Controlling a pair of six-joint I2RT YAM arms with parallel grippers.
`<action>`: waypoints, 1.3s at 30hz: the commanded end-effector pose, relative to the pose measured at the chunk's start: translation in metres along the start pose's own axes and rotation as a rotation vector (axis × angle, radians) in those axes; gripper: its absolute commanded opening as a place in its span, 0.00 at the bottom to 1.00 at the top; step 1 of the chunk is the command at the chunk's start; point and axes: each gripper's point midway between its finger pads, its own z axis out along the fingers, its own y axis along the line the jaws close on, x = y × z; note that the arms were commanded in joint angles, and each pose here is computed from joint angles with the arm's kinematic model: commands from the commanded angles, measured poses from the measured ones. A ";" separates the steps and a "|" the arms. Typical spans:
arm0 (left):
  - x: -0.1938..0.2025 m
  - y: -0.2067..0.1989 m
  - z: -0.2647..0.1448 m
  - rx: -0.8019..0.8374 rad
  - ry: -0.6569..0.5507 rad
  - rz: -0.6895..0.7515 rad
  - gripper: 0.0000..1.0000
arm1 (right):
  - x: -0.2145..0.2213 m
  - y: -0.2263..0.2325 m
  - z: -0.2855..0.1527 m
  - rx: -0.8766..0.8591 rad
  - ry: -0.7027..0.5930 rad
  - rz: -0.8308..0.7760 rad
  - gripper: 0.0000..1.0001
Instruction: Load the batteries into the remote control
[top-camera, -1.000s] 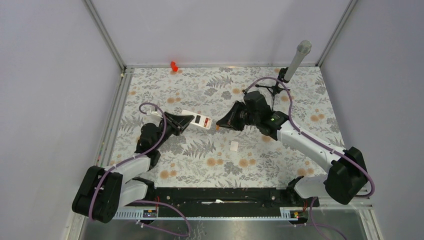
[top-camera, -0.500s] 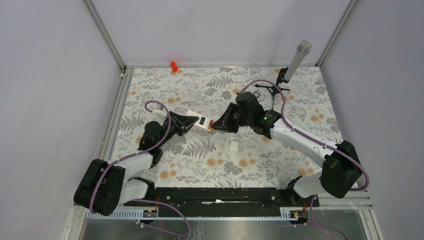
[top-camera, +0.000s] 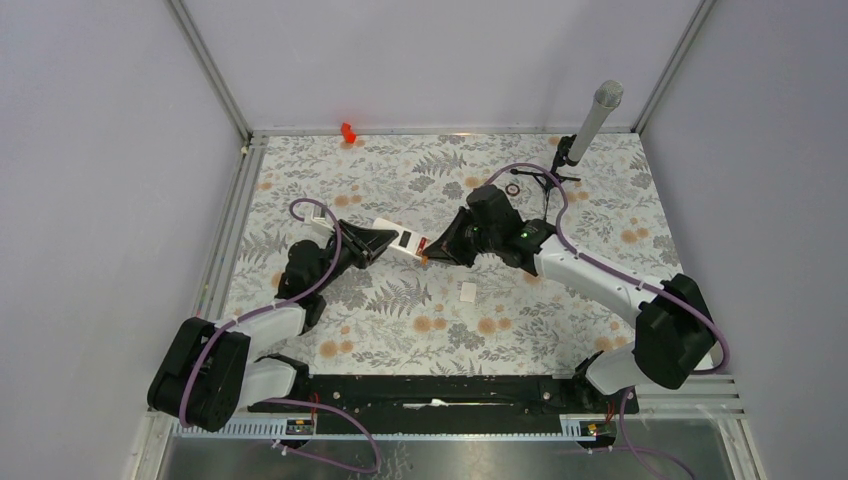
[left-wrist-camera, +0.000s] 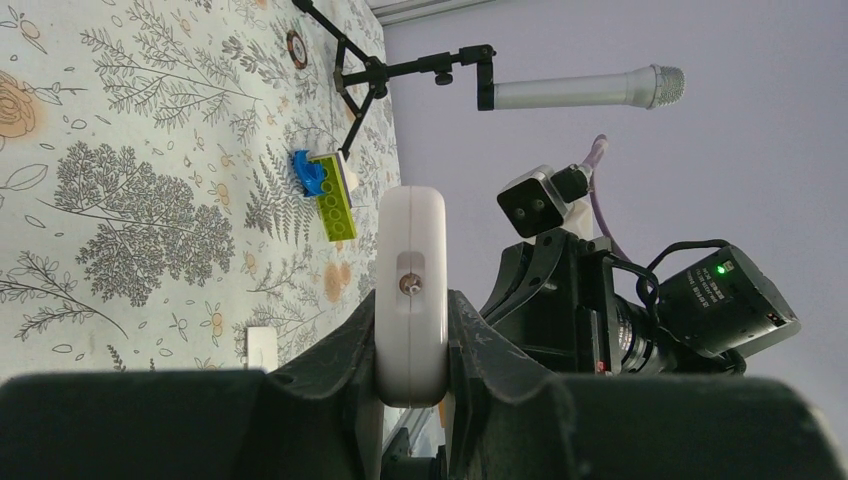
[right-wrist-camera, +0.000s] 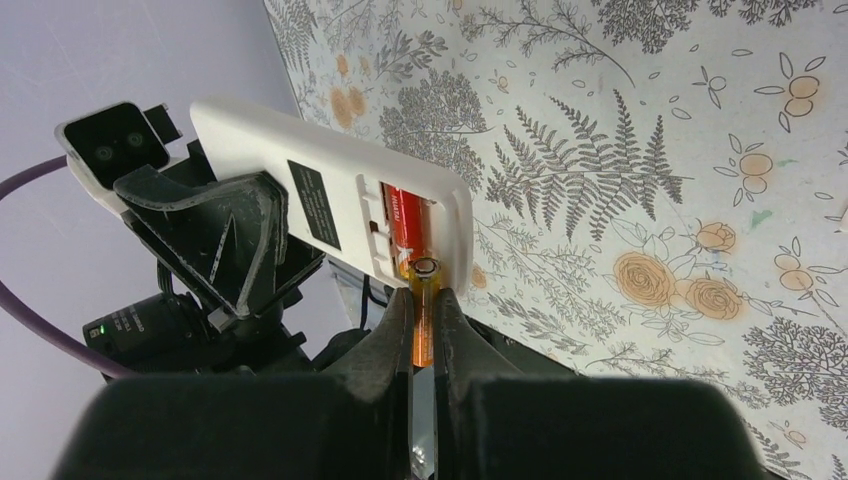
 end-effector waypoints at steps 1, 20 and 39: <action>-0.004 -0.037 0.003 0.127 0.004 0.059 0.00 | -0.009 0.013 0.003 -0.008 -0.038 0.019 0.04; -0.003 -0.036 0.002 0.126 0.009 0.070 0.00 | -0.012 0.010 0.001 -0.011 -0.068 0.042 0.22; -0.006 -0.031 0.007 0.092 0.003 0.088 0.00 | -0.014 0.025 -0.022 -0.071 -0.098 0.003 0.40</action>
